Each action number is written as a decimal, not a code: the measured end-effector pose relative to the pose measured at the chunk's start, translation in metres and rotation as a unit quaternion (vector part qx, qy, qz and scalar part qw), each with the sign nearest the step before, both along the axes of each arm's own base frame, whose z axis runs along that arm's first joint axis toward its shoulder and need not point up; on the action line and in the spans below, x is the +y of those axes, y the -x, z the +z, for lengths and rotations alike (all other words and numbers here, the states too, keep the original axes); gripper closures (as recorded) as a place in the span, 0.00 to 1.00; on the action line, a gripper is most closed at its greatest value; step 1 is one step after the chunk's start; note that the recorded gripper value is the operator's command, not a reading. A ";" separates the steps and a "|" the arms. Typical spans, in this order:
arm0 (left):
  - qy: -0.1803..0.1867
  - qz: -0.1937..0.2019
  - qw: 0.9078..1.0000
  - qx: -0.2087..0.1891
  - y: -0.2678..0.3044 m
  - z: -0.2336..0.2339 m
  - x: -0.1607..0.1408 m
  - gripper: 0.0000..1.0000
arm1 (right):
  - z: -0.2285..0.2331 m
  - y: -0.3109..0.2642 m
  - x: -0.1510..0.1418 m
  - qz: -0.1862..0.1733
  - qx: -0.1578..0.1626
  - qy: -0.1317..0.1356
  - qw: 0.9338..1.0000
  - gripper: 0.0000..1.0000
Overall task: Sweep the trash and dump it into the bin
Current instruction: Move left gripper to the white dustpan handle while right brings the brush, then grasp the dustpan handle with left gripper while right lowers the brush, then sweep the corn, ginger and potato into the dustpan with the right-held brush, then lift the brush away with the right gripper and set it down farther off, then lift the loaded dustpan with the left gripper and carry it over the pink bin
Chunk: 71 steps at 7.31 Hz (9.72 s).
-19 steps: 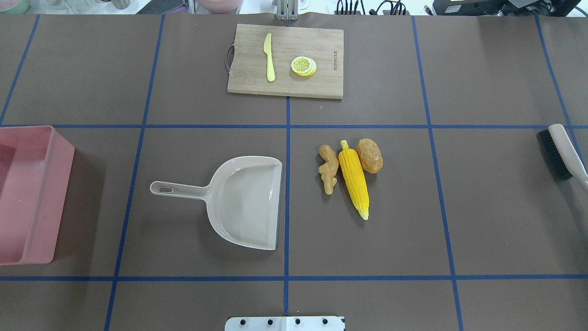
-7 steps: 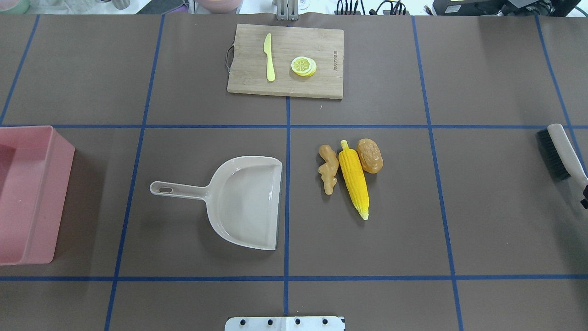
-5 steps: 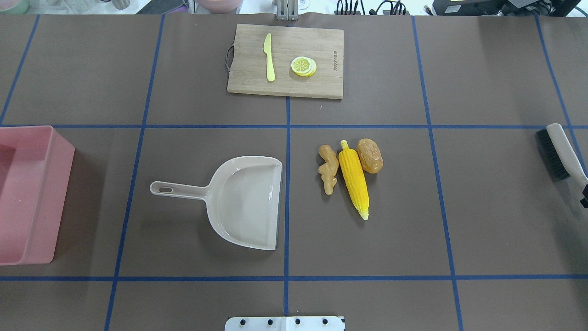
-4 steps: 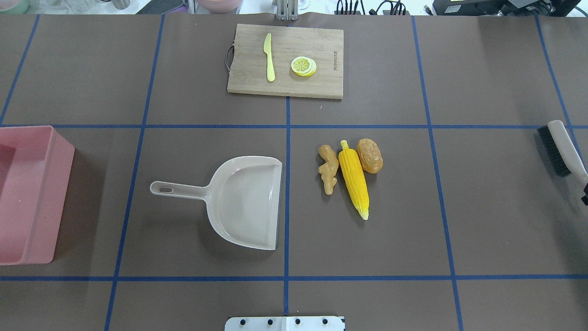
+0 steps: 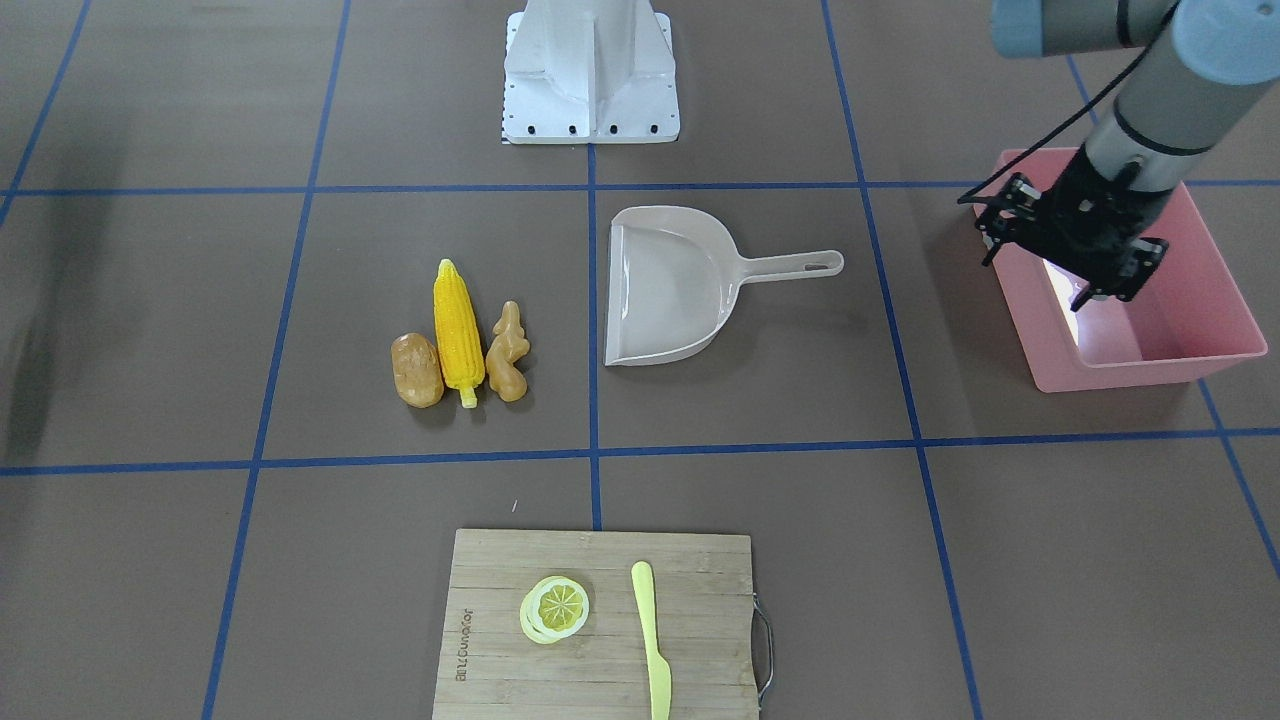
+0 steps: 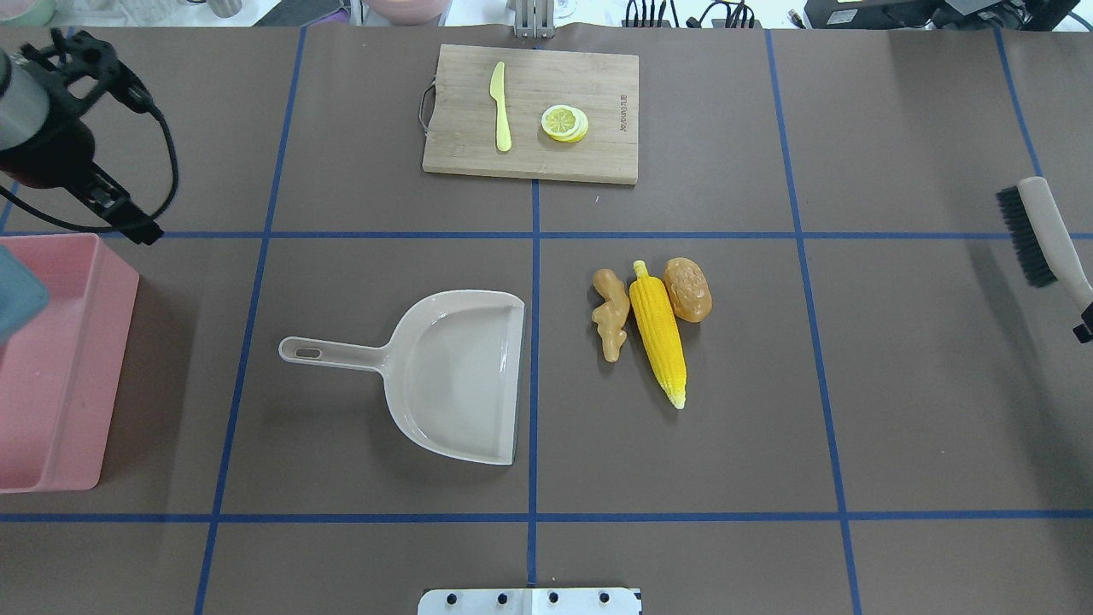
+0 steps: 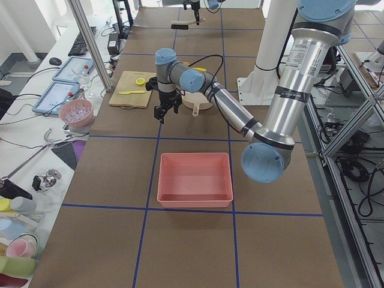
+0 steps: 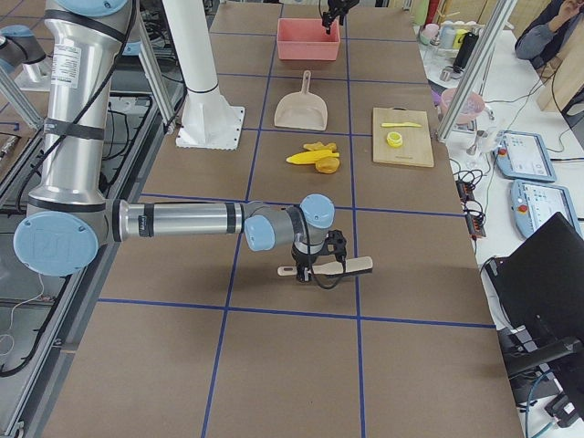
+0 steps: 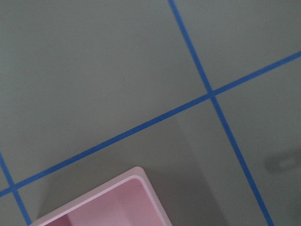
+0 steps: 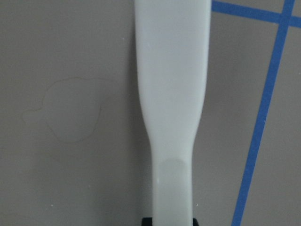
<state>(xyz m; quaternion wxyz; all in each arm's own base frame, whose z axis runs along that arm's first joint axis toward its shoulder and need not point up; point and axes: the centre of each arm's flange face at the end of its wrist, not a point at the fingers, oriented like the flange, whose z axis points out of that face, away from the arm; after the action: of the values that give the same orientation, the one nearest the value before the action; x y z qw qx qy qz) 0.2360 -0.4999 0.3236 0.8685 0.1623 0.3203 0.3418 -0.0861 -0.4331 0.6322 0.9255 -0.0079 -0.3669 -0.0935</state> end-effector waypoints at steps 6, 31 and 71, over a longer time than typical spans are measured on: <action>-0.163 0.185 0.969 0.002 -0.134 -0.045 0.075 0.01 | -0.032 -0.029 0.001 0.031 -0.102 0.024 0.994 1.00; -0.185 0.237 0.953 -0.015 -0.249 -0.100 0.060 1.00 | -0.204 0.294 0.030 -0.015 -0.225 0.082 0.971 1.00; -0.329 0.023 0.884 0.332 -0.211 -0.062 0.094 1.00 | -0.036 0.088 -0.011 0.003 0.022 0.093 0.995 0.78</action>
<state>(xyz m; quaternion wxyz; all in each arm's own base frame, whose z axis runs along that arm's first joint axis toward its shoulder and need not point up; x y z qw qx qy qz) 0.4465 -0.4063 0.2615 0.5999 0.5351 0.4625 0.3740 -0.1744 -0.4436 0.5967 0.9290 -0.0950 -0.3533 -0.0557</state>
